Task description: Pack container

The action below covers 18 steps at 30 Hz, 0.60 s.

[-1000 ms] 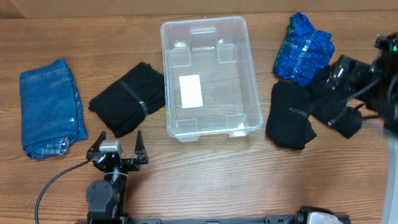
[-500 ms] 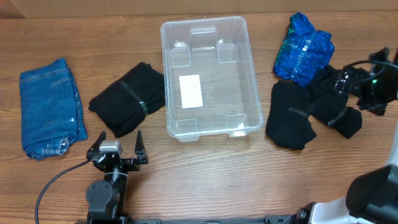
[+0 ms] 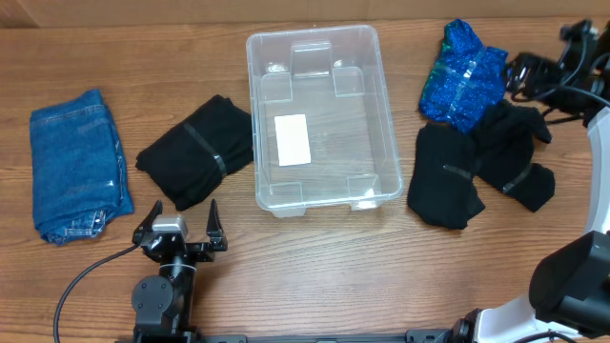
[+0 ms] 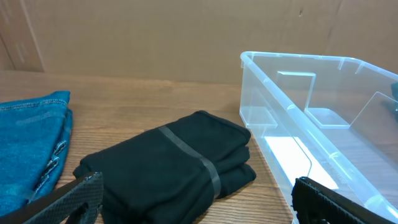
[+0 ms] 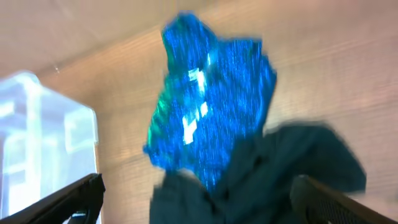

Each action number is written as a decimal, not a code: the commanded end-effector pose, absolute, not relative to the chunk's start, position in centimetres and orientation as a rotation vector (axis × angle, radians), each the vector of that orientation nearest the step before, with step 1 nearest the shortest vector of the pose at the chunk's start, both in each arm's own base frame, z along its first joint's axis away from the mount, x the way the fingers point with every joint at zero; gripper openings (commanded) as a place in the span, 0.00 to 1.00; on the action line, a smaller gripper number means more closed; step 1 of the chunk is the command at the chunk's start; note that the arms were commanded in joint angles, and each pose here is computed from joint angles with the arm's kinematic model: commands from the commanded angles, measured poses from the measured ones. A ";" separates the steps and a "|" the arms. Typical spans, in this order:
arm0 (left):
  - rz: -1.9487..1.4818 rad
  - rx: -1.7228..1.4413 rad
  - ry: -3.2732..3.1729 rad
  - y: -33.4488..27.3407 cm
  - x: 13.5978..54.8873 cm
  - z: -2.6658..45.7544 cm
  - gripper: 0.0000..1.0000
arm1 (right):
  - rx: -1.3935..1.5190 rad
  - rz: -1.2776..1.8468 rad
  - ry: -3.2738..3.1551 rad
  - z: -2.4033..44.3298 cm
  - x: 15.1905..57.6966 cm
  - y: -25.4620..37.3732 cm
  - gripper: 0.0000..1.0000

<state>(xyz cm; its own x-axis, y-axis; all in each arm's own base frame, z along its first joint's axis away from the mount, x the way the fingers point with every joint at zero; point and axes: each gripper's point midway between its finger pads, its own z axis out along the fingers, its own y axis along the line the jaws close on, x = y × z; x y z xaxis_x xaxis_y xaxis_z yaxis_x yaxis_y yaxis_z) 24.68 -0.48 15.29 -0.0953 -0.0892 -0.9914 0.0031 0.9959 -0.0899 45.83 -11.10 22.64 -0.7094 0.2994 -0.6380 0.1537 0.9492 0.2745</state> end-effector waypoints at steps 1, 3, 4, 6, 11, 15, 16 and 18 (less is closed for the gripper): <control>-0.061 -0.041 1.666 -0.5 24.7 15.2 1.00 | 0.323 0.301 2.238 24.5 48.8 -10.8 1.00; -0.061 -0.041 1.666 -0.5 24.7 15.2 1.00 | 0.353 0.306 2.168 25.1 50.7 -10.9 1.00; -0.062 -0.041 1.666 -0.5 24.7 15.2 1.00 | 0.357 0.301 2.145 25.2 51.4 -10.9 1.00; -0.061 -0.041 1.666 -0.5 24.7 15.2 1.00 | 0.374 0.287 2.107 24.8 53.1 -11.0 1.00; -0.061 -0.041 1.666 -0.5 24.7 15.2 1.00 | 0.395 0.284 2.093 20.3 56.8 -11.4 1.00; -0.061 -0.041 1.666 -0.5 24.7 15.2 1.00 | 0.480 0.276 2.124 15.2 58.2 -12.7 1.00; -0.061 -0.041 1.666 -0.5 24.7 15.2 1.00 | 0.493 0.278 2.153 13.9 58.1 -12.8 1.00; -0.062 -0.041 1.666 -0.5 24.7 15.2 1.00 | 0.536 0.274 2.236 11.2 57.1 -12.7 1.00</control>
<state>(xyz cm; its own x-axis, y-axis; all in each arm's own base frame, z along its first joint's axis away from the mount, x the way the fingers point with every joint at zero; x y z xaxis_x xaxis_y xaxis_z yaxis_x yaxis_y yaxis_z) 24.68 -0.48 15.27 -0.0960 -0.0892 -0.9914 0.0027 0.9959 -0.0899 57.74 -11.96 13.24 -0.5600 0.4280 -0.7093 0.2251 0.9026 0.3669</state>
